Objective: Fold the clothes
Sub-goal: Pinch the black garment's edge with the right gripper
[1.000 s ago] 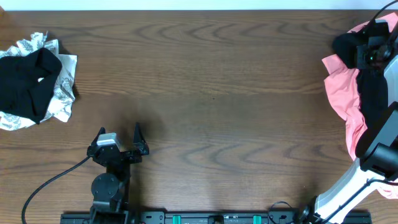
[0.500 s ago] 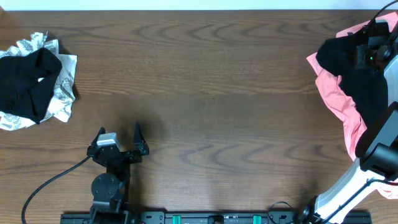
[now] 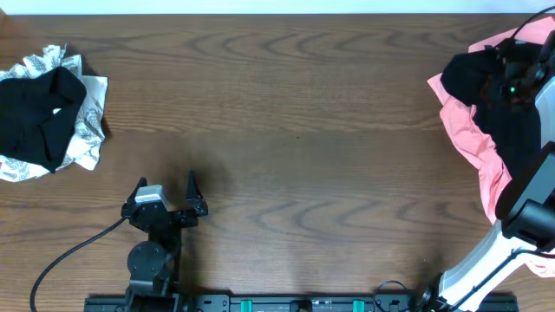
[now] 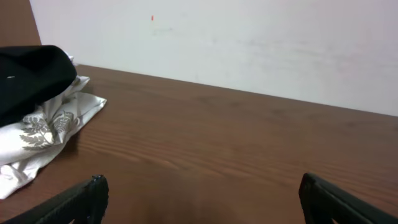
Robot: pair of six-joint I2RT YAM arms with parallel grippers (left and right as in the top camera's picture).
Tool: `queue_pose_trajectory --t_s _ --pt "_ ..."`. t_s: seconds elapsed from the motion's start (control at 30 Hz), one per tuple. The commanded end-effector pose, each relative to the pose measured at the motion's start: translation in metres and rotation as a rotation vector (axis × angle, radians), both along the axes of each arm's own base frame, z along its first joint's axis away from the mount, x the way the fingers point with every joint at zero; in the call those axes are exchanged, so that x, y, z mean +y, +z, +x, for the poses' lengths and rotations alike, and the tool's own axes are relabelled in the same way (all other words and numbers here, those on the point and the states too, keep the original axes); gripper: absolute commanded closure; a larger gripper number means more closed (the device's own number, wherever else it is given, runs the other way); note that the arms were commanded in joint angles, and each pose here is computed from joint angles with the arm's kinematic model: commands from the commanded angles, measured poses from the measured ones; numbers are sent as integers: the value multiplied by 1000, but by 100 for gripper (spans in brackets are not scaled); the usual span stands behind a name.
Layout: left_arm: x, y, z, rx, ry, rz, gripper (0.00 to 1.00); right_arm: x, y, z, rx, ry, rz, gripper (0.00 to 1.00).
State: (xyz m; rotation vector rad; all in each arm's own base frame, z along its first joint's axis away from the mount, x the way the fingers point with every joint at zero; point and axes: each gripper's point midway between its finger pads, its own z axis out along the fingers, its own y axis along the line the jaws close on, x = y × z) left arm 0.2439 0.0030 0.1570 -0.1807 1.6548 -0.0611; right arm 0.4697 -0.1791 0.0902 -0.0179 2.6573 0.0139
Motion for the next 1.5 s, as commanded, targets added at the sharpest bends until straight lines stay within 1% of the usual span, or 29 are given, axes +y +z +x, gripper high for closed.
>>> queue_pose_trajectory --t_s 0.0,0.07,0.23,0.43,0.63,0.73,0.83,0.9,0.93,1.0,1.1,1.27,1.47 --pt "3 -18 -1 51 15 21 2 8 4 -2 3 14 17 64" --pt "3 -18 -1 51 15 21 2 10 1 -4 15 39 4 64" --pt "3 -18 -1 51 15 21 2 -2 -14 -16 90 4 -99 62" --pt "3 -18 -1 51 15 21 2 9 -42 -24 115 20 -101 62" --pt "3 -18 -1 51 15 21 2 -7 -49 -23 128 -89 -237 61" --pt "3 -18 -1 51 15 21 2 -7 -49 -22 124 -100 -238 62" --pt "3 -18 -1 51 15 21 2 -7 -48 -21 120 -107 -236 67" --pt "3 -18 -1 51 15 20 2 -7 -48 -21 119 -107 -236 77" --pt "3 -18 -1 51 15 21 2 -7 -48 -21 119 -107 -236 85" --pt "3 -18 -1 51 15 21 2 -8 -48 -20 114 -120 -232 91" --pt "3 -18 -1 51 15 21 2 -8 -47 -20 108 -132 -228 92" --pt "3 -18 -1 51 15 21 2 -8 -47 -19 107 -132 -229 99" --pt "3 -18 -1 51 15 21 2 -10 -43 -15 90 -143 -230 99"
